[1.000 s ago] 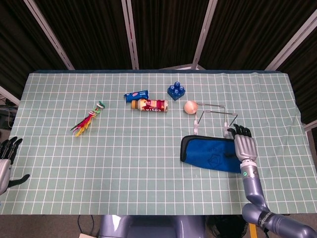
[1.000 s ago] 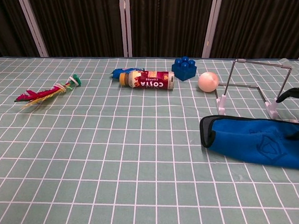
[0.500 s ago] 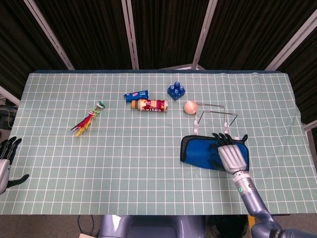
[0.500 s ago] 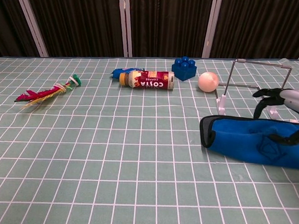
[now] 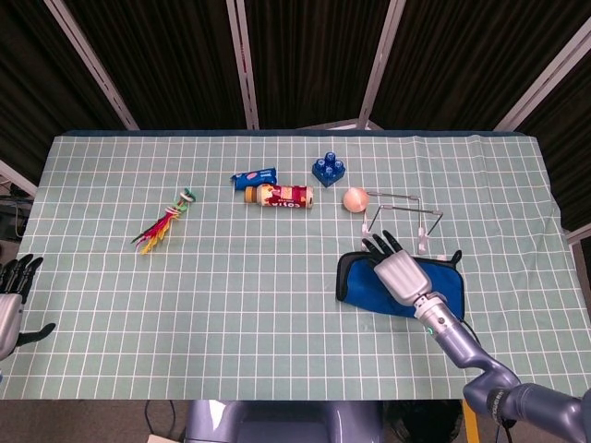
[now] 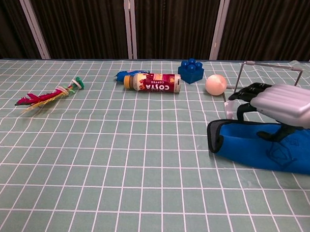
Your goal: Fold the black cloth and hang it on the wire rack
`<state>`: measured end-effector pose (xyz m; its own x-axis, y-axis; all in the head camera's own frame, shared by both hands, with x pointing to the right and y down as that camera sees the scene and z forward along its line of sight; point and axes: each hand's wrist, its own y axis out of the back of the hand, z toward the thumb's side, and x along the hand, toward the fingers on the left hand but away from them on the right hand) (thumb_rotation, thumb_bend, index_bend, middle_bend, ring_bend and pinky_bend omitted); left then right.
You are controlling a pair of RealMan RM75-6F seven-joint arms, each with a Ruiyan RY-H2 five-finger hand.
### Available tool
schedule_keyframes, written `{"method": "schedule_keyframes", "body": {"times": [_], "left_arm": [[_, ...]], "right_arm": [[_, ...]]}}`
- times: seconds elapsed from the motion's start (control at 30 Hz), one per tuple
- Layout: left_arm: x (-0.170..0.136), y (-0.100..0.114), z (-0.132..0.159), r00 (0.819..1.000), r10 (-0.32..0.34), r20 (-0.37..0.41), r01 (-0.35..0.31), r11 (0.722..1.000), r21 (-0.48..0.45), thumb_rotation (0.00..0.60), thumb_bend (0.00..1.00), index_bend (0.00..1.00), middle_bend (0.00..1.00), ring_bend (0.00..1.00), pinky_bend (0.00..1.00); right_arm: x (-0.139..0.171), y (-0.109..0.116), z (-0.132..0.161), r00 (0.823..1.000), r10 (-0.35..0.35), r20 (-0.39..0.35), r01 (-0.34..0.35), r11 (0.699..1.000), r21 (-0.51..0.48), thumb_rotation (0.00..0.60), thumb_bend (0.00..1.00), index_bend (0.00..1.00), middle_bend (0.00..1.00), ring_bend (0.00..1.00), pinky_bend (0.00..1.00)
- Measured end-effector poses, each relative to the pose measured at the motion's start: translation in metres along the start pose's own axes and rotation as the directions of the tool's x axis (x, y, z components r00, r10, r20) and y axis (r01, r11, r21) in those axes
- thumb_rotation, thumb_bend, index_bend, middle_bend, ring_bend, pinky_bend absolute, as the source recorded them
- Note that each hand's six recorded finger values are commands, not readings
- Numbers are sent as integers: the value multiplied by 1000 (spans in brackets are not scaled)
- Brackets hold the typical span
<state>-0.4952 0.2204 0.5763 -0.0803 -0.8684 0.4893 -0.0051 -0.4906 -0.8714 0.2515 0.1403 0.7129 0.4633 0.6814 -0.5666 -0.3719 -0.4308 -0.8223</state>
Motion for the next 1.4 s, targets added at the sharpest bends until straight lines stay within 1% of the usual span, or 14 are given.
{"method": "schedule_keyframes", "body": {"times": [0.1,0.2,0.3,0.43,0.53,0.6,0.7,0.97,1.2,1.4], "left_arm": [[1,-1,-1,1000,-2,-4,2,1000,0,600,0,0,0,0,0],[2,-2,-2,1000,-5,-8,5,1000,2,600,0,0,0,0,0],[4,-3,-2,1000,-10,-10,10,1000,5,600,0,0,0,0,0],[5,-4,-2,1000,-10,-13,10,1000,5,600,0,0,0,0,0],[6,-4,-3,1000,-12,-15,12,1000,4,600,0,0,0,0,0],[6,-5,-3,1000,-14,-15,14,1000,6,600,0,0,0,0,0],[6,-5,-2,1000,-14,-15,14,1000,6,600,0,0,0,0,0],[7,-5,-2,1000,-14,-17,15,1000,5,600,0,0,0,0,0],[8,-6,-3,1000,-17,-18,18,1000,6,600,0,0,0,0,0],[8,-6,-3,1000,-19,-19,19,1000,7,600,0,0,0,0,0]], "right_arm": [[-12,-9,5,1000,17,-11,-17,999,51,600,316,359,31,0,0],[-19,-11,9,1000,19,-19,-18,997,69,600,314,359,31,0,0],[-24,-10,10,1000,9,-22,-7,996,88,600,314,359,31,0,0],[-31,-6,11,1000,-22,-16,24,993,115,600,318,359,31,0,0],[-35,-2,12,999,-47,-11,48,992,114,600,319,359,31,0,0],[-37,-1,11,999,-51,-10,52,992,118,600,318,360,31,0,0],[-39,-2,11,999,-50,-9,51,991,125,600,317,364,31,0,0],[-44,-13,9,1000,-21,10,19,990,139,600,311,376,31,0,0],[-44,-13,12,999,-35,6,34,992,120,600,304,419,31,0,0],[-47,-16,12,999,-39,6,38,991,125,600,303,442,31,0,0]]}}
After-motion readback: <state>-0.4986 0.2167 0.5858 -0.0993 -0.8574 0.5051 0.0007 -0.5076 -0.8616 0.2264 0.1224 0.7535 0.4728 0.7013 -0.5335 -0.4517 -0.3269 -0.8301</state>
